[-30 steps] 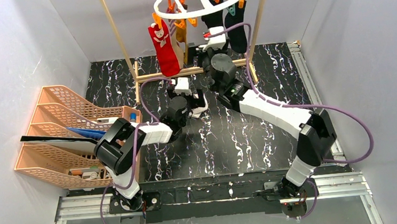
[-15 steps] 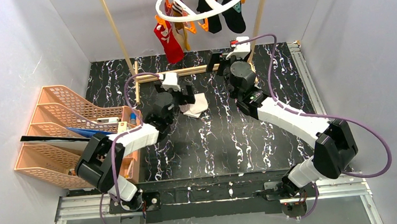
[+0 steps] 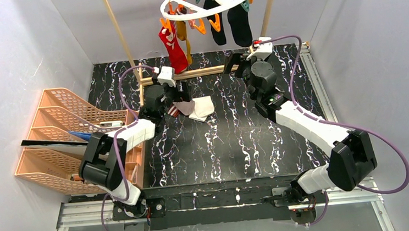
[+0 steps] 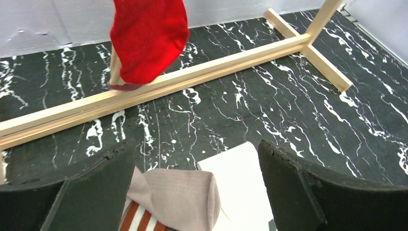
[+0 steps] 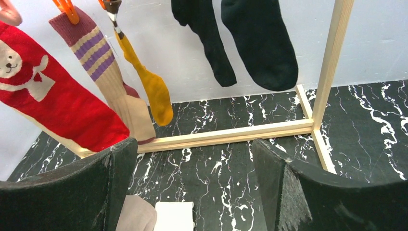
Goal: Remove the socks clipped to the hanger
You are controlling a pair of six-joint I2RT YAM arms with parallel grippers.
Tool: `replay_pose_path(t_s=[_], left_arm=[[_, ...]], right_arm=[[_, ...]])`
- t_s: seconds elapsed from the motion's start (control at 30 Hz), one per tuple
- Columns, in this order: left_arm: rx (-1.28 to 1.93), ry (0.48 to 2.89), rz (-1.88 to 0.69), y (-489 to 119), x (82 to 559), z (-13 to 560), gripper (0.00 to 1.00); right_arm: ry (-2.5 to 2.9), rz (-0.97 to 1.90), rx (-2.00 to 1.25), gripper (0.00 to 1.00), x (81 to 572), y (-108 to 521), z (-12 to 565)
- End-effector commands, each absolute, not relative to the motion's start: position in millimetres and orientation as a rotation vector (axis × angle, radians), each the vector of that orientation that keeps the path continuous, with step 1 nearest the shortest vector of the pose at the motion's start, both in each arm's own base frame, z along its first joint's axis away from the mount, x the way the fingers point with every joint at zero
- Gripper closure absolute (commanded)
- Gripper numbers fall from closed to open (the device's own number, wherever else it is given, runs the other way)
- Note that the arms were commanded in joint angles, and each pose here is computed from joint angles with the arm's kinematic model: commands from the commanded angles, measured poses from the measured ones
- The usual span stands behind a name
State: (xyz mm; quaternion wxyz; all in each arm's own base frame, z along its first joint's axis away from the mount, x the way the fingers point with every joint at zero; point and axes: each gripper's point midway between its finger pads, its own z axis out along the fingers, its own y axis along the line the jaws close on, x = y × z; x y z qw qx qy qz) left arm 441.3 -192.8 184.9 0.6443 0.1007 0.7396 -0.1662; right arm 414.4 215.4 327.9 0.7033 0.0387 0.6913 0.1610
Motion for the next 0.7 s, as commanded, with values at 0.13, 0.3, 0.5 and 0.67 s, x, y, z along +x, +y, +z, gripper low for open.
replay_pose_path(t_s=[0.13,0.3,0.5,0.67], left_arm=[[0.3,1.614,-0.393,-205.9,472.7,204.4,0.08],[0.281,1.624,-0.343,-197.7,488.3,204.3,0.13],[0.299,1.596,-0.341,-201.5,502.7,214.0,0.14],[0.302,1.58,-0.335,-206.1,519.5,222.1,0.31]], right_arm=[[1.486,0.416,0.107,0.04,409.3,200.9,349.1],[1.476,0.421,0.111,0.04,406.6,192.1,354.4],[1.469,0.434,0.112,0.04,403.2,188.7,358.5],[1.463,0.441,0.111,0.04,399.5,186.9,363.2]])
